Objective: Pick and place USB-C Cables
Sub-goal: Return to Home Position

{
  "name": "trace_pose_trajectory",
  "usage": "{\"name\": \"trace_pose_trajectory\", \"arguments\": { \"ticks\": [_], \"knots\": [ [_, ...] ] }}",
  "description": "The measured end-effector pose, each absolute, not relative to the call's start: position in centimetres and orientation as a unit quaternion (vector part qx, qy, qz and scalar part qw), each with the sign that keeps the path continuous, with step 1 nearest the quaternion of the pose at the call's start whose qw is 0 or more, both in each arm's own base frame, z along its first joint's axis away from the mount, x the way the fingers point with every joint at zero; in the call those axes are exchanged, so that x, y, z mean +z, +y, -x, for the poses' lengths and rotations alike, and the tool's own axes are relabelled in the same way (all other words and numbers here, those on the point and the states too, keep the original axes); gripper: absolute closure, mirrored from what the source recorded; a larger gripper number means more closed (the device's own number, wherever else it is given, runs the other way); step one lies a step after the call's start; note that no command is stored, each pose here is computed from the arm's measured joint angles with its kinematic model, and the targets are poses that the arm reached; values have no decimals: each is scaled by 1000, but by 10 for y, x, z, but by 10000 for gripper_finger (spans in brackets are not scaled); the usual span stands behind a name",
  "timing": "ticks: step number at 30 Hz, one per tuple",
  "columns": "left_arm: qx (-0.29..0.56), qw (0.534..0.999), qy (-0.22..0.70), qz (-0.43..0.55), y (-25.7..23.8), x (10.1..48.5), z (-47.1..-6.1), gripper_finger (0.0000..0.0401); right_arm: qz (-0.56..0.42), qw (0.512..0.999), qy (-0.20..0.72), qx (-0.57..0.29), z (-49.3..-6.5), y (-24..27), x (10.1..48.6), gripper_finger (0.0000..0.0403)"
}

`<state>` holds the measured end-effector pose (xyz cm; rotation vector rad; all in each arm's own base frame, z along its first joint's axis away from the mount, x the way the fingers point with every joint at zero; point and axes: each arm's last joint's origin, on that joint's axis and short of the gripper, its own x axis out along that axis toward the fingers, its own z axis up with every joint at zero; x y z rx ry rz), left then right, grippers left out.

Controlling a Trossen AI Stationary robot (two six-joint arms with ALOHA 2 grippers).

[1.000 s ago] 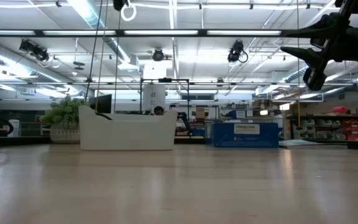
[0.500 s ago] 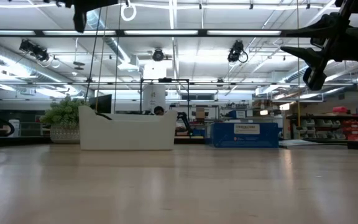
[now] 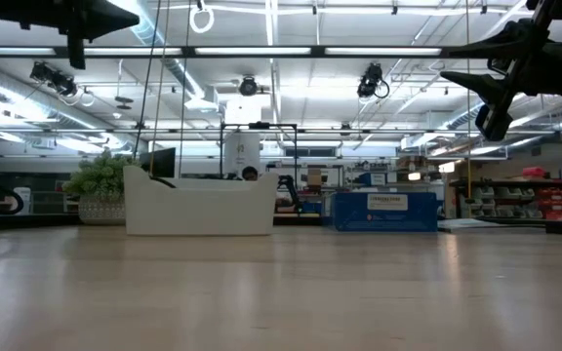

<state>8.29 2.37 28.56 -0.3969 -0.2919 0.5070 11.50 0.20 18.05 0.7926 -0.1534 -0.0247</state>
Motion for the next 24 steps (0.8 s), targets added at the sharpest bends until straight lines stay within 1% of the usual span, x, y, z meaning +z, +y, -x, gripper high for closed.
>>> {"name": "trace_pose_trajectory", "arguments": {
  "ticks": [8,15,24],
  "knots": [
    [264,933,-161,187,24,270,-74,401,-386,920,-75,-12,-115,2,181,275],
    [272,931,-144,197,25,244,-83,401,-386,920,-74,-12,-115,2,180,275],
    [261,926,-179,206,27,215,-92,401,-386,920,-74,-12,-115,2,180,275]
  ]
}}
